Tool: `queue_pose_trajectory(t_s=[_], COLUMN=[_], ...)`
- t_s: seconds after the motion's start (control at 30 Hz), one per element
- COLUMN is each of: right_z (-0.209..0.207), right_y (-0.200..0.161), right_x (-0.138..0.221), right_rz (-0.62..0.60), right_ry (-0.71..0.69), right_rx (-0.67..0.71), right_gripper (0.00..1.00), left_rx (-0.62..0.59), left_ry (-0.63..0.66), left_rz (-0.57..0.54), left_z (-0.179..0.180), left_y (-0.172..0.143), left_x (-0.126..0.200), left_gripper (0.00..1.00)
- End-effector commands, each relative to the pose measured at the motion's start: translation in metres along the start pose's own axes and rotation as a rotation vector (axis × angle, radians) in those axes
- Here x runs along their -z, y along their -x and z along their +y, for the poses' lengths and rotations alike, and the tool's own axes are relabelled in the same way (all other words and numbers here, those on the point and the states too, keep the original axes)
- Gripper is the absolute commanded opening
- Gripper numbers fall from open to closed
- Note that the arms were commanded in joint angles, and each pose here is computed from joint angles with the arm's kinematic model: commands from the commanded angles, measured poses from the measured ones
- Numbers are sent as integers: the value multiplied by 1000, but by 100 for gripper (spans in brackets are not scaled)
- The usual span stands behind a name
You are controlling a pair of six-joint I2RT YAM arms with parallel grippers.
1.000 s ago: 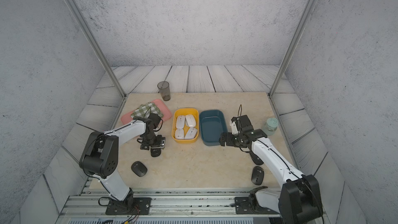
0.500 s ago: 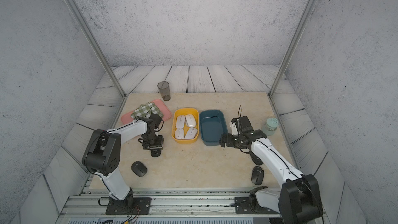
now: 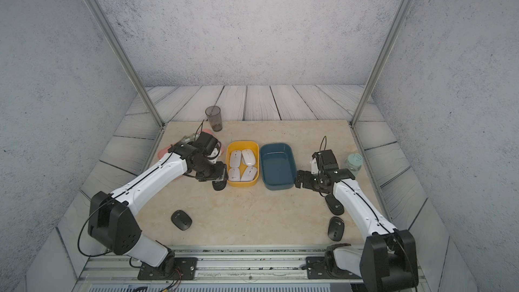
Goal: Place the mice by color into the storage box
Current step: Pick up the mouse from the center of the board, then place the mouse in the storage box.
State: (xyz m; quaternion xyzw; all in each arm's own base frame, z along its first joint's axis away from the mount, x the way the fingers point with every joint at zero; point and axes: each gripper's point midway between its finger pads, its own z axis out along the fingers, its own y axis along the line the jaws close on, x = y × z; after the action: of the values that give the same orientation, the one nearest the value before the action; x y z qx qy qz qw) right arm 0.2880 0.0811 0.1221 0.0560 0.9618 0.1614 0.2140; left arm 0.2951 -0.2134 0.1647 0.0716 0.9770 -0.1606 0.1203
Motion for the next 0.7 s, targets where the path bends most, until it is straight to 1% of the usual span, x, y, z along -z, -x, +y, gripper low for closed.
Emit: queue_pose_trajectory(t_s=[0.0, 0.07, 0.13, 0.17, 0.27, 0.43, 0.53, 0.67], right_z=[-25, -40, -49, -50, -51, -50, -52, -53], right_y=[10, 18, 24, 25, 26, 21, 15, 14], right_x=[2, -2, -11, -16, -34, -55, -57, -54], right_rz=[-29, -37, -19, -2, 39, 69, 73, 59], right_ry=[-58, -74, -93, -96, -79, -44, -44, -49], right_rx=[-100, -155, -169, -164, -163, -186, -192, -196], right_gripper=[99, 99, 99, 100, 94, 94, 94, 95], left_rx=[11, 7, -6, -8, 0, 13, 19, 68], left_ry=[-132, -168, -188, -195, -228, -237, -202, -142], left_rz=[7, -12, -17, -19, -19, 10, 33, 47], left_z=[-55, -76, -96, -103, -124, -152, -158, -150], left_y=[13, 27, 39, 44, 60, 74, 75, 76], left_x=[-3, -8, -13, -16, -35, -70, -92, -120], left_gripper=[49, 47, 46, 46, 46, 45, 46, 46])
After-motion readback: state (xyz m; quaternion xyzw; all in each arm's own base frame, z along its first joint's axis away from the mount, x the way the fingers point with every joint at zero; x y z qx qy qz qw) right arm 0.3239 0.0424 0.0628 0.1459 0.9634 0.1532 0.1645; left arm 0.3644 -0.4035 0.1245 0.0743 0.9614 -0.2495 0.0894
